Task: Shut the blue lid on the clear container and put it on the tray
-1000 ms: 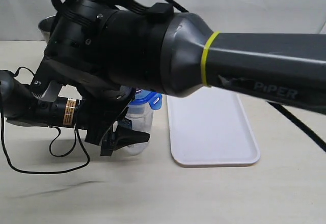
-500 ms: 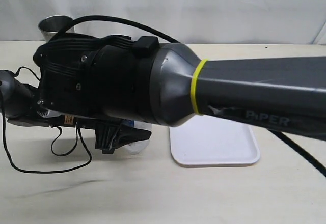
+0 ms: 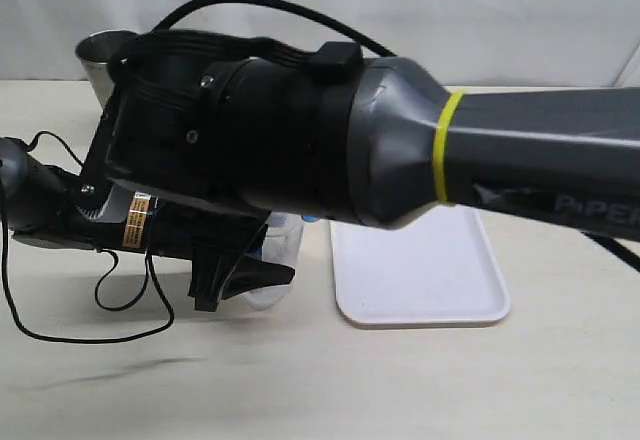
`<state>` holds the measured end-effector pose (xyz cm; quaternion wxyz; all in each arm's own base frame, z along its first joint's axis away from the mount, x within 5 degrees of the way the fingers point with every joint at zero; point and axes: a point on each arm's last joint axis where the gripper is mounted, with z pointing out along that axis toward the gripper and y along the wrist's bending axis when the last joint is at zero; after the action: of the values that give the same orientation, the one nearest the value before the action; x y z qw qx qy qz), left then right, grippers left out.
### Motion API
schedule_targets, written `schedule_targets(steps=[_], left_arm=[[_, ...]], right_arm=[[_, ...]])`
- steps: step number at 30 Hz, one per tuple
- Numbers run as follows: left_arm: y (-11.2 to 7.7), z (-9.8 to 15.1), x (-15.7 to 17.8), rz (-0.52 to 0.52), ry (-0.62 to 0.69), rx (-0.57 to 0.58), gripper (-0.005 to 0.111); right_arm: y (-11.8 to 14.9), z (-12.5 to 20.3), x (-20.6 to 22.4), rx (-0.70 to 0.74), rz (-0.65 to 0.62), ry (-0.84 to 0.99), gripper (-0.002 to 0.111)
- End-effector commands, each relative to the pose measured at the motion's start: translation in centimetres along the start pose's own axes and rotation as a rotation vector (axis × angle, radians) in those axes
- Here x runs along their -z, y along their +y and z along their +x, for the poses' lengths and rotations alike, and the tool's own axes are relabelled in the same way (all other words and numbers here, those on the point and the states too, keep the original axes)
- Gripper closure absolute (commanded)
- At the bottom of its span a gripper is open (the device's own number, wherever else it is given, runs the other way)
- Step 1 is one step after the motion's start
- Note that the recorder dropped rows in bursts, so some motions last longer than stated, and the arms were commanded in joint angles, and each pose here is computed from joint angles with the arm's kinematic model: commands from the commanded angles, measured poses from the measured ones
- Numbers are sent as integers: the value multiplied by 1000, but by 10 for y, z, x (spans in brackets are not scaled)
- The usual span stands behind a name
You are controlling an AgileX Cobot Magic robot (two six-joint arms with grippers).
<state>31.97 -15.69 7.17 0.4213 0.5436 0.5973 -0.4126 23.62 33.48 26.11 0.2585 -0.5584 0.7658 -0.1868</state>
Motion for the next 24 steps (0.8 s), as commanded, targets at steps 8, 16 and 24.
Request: schedule_targets(steps=[8,16,24], left_arm=[[-3,-6,0,31,-35,-30,107],[-3,-6,0,31,-35,-30,107],[-3,-6,0,38,-31,-32,107]], right_arm=[[-34,25,74,-97,-141,-163,56],[-44,51,61,393,-138,-85,57],[-30,63,31,580,-52,-63,57]])
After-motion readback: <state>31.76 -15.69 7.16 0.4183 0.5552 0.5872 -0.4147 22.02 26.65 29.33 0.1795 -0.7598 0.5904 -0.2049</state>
